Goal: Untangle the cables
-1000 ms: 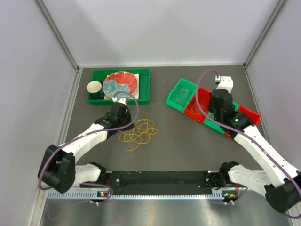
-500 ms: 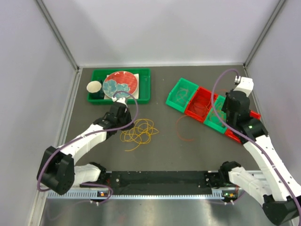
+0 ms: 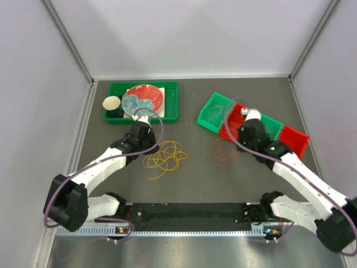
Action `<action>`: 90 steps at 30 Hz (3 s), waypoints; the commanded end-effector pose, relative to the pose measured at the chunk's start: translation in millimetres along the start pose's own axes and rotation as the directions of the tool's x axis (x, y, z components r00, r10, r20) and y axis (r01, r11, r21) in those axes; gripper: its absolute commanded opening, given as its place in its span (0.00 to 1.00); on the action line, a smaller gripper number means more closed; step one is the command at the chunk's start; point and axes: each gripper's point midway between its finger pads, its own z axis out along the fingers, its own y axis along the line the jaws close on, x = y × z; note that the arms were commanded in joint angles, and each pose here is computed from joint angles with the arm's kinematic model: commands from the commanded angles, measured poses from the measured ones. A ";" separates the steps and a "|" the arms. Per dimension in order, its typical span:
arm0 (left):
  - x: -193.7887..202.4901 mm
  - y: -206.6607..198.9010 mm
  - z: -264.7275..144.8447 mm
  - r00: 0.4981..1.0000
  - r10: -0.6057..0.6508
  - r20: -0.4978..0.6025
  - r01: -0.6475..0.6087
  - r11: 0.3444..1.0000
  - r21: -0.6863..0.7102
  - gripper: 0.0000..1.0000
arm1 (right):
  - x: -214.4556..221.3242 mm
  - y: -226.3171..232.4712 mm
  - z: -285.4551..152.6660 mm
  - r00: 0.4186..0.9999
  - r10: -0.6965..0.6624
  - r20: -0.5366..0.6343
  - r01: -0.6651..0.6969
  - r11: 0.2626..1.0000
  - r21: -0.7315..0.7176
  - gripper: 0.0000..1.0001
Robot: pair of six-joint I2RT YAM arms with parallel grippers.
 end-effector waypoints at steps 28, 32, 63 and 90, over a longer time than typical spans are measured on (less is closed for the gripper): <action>-14.2 -6.5 -0.4 0.999 0.003 0.041 -0.004 1.000 0.024 0.00 | 56.6 60.6 64.6 0.982 -0.027 -0.186 0.017 0.998 -0.055 0.50; -13.2 -7.3 3.0 1.000 -0.001 0.029 0.000 1.000 0.024 0.00 | 69.3 52.1 56.5 0.964 0.193 -0.180 -0.190 0.981 0.036 0.55; 1.0 -17.4 14.3 0.998 0.033 -0.061 -0.027 0.996 0.085 0.56 | 100.6 68.3 101.6 0.896 0.424 -0.133 -0.404 0.902 0.155 0.23; -1.1 -27.2 15.0 0.997 0.026 -0.076 -0.017 0.992 0.125 0.54 | 68.6 57.1 33.8 0.983 0.176 -0.054 -0.178 0.983 -0.034 0.09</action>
